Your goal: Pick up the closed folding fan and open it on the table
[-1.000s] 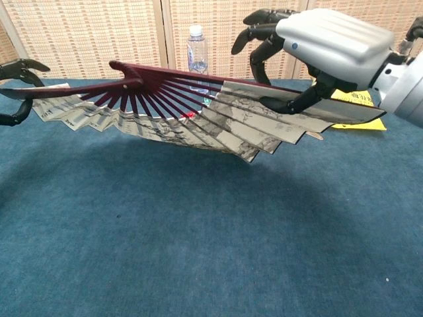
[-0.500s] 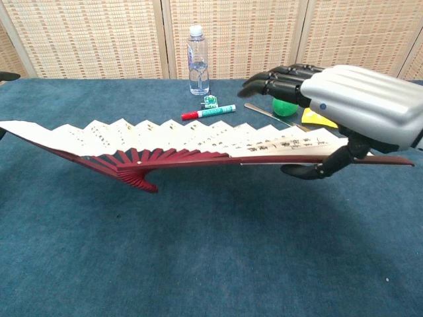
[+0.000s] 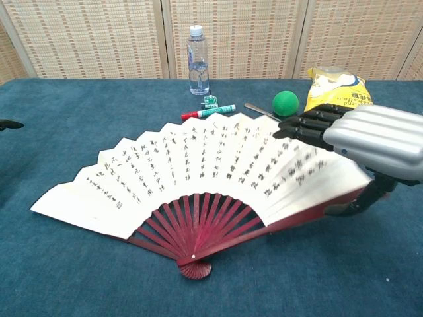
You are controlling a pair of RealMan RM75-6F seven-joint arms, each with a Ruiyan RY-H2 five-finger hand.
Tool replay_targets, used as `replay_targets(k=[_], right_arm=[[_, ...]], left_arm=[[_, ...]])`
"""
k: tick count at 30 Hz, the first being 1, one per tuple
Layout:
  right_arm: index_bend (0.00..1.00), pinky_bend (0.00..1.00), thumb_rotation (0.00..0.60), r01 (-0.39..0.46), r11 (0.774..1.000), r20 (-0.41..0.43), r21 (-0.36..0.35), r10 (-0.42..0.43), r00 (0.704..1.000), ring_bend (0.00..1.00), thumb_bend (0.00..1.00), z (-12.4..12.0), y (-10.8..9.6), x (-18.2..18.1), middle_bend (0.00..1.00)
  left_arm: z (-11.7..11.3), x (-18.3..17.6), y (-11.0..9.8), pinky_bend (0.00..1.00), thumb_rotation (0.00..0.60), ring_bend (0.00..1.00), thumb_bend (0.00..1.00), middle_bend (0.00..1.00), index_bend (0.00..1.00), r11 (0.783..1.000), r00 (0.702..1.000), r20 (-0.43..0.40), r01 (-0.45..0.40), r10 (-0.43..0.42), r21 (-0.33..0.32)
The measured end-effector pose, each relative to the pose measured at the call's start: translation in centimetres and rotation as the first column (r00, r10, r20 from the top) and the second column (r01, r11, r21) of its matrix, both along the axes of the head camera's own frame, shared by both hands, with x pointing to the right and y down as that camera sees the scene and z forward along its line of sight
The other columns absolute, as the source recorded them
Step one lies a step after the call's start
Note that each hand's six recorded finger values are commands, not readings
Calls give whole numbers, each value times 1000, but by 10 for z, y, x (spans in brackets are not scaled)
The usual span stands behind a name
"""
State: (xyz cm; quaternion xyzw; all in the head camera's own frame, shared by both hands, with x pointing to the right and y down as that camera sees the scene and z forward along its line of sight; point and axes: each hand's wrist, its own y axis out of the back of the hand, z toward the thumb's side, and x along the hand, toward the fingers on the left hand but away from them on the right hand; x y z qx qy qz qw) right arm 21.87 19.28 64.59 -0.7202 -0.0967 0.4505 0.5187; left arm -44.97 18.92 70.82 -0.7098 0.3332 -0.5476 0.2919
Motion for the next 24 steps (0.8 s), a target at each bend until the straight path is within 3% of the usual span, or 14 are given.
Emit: replay_targets(k=[5, 8, 12, 15, 16, 19, 22, 24], right_arm=[[0, 0, 442, 18, 999, -164, -46, -25, 986, 0, 99, -4, 3, 23, 0], [0, 0, 444, -9, 997, -219, -71, -7, 976, 0, 96, -14, 5, 31, 0], [0, 0, 441, -90, 995, -192, -37, 81, 978, 0, 97, -31, 2, 40, 0], [0, 0, 441, -182, 982, -127, 54, 188, 974, 0, 96, -51, -2, 58, 0], [0, 0, 442, -216, 973, -109, 86, 225, 968, 0, 96, -56, -2, 66, 0], [0, 0, 442, -353, 916, -62, 190, 370, 927, 0, 96, -75, 4, 106, 0], [0, 0, 441, -503, 823, -2, 263, 522, 853, 0, 98, -94, 24, 153, 0], [0, 0, 440, -555, 788, 29, 268, 569, 822, 0, 98, -102, 35, 171, 0]], left_arm=[[-8, 2, -1, 130, 600, 0, 394, 0, 0, 1000, 999, -30, 15, -15, -14], [-16, 5, 1, 117, 600, 0, 396, 0, 0, 1000, 998, -64, 27, -28, -12], [-36, 11, 8, 78, 600, 0, 408, 0, 0, 999, 992, -122, 40, -41, -4], [-55, 16, 18, 57, 600, 0, 412, 0, 0, 999, 989, -140, 42, -40, 13], [-60, 17, 21, 53, 600, 0, 412, 0, 0, 999, 991, -133, 39, -36, 22], [-78, 19, 30, 48, 600, 0, 412, 0, 0, 997, 998, -66, 9, -4, 74], [-99, 20, 37, 45, 600, 0, 412, 0, 0, 987, 999, 24, -34, 30, 157], [-115, 21, 40, 43, 600, 0, 412, 0, 0, 973, 996, 77, -61, 45, 224]])
